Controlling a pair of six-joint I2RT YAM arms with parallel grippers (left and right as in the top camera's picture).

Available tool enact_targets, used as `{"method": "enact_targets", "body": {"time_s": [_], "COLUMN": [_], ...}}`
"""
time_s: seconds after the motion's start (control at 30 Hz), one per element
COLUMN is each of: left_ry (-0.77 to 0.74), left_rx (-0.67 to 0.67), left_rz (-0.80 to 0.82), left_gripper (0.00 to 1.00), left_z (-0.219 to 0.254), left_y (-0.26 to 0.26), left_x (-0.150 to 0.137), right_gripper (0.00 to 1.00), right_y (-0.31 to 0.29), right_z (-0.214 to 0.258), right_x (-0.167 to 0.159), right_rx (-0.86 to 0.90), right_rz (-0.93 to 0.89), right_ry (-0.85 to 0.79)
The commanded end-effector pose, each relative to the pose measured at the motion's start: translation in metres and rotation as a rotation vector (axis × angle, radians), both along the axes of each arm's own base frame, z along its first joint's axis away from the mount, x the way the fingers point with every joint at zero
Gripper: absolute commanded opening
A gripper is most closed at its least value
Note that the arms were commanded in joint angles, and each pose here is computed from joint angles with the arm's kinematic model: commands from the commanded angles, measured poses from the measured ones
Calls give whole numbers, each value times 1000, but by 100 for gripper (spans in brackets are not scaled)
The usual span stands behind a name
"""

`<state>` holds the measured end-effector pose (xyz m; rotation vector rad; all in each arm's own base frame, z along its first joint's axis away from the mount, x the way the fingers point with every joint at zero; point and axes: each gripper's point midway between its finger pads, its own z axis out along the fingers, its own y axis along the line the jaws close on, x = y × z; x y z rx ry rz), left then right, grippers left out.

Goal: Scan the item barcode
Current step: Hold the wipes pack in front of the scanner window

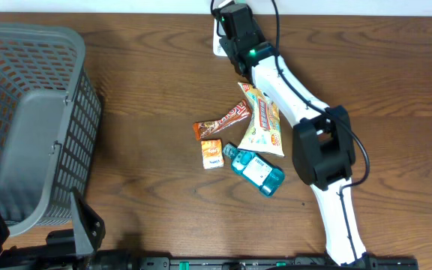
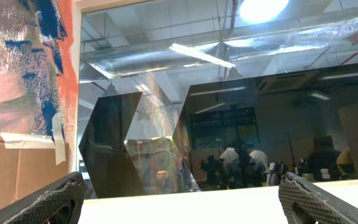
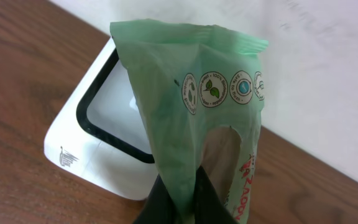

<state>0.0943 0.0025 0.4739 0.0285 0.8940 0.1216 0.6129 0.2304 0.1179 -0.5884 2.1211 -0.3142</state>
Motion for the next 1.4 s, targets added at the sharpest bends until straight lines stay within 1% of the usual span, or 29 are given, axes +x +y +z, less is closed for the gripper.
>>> {"method": "enact_targets", "body": {"time_s": [0.0,0.3,0.7,1.17,1.37], "left_ry": [-4,5,6,20,20], "left_rx": [-13,-14,-14,-14,-14], "left_rz": [-1,-1,-1,-1,-1], "left_gripper": [99,99,99,99,99], "left_z": [0,-3,-3,-8,-8], "left_y": [1,2,2,2,2], "left_x": [0,3,3,8,8], "right_gripper": [1,1,1,1,1], "right_y": [-1,-4,0,-11,-4], "right_z": [-7,-4,-21,-35,-60], "right_x": [9,16,23,19,14], "right_rx": [-11,14,37,3,-26], "right_rz": [-12,-26,-37,-40,-21], "right_ry": [-15,-46,-59,-6,32]}}
